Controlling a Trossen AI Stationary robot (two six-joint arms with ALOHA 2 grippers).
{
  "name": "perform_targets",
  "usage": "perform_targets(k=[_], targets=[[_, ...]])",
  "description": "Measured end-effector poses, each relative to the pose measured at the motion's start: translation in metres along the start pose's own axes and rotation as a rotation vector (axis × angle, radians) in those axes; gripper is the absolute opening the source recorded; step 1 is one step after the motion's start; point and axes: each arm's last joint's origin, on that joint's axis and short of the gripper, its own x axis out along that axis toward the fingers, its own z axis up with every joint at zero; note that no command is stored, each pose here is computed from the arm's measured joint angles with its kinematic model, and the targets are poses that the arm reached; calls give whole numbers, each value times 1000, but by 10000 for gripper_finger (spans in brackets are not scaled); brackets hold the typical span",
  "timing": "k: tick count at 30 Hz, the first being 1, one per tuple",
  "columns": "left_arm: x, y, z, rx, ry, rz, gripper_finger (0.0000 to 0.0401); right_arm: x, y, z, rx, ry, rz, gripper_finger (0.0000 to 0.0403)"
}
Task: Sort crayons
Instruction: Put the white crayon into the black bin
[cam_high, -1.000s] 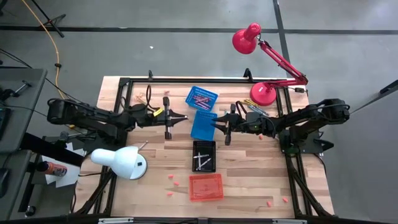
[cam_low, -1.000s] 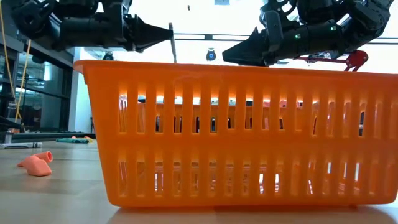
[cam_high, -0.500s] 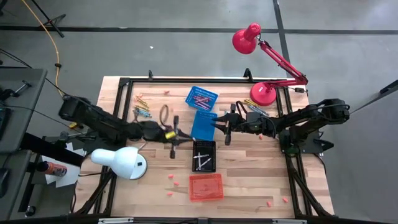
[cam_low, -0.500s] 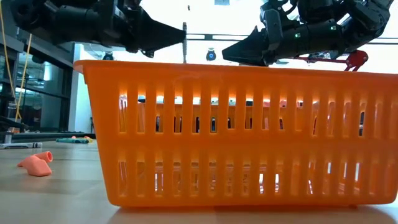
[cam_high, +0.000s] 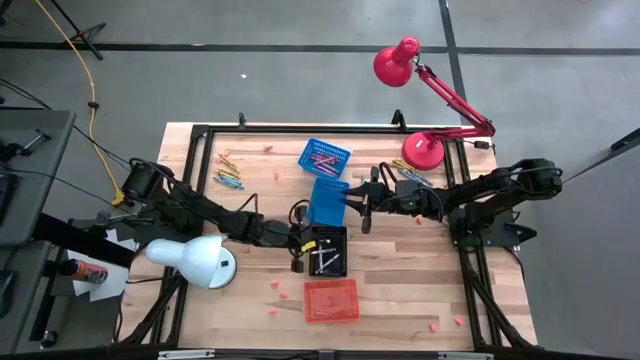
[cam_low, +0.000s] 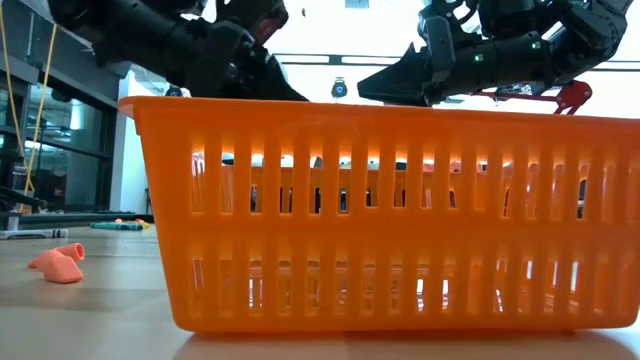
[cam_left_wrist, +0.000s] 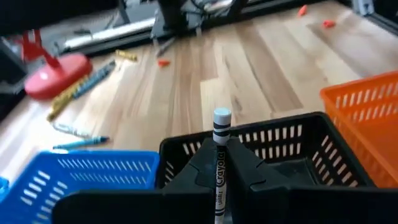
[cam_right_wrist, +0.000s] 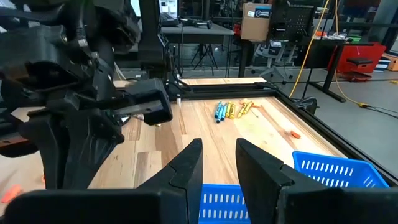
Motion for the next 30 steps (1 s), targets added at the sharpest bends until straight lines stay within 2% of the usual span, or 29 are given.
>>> perform_targets(k=[9,17,20,22,27,30], targets=[[5,-2,8,-122,121,-41,0,0,0,0,0,-1,0,91],[5,-12,24,-217,77,-196,0,0,0,0,0,-1,0,91],[5,-14,28,-213,70,-222,0,0,0,0,0,-1,0,91],[2,-11,33,-183,51,-192,0,0,0,0,0,-1,0,91],[-4,1,47,-80,-12,8,0,0,0,0,0,2,0,91],[-3,7,46,-85,-22,33,0,0,0,-1,-1,9,0,91]])
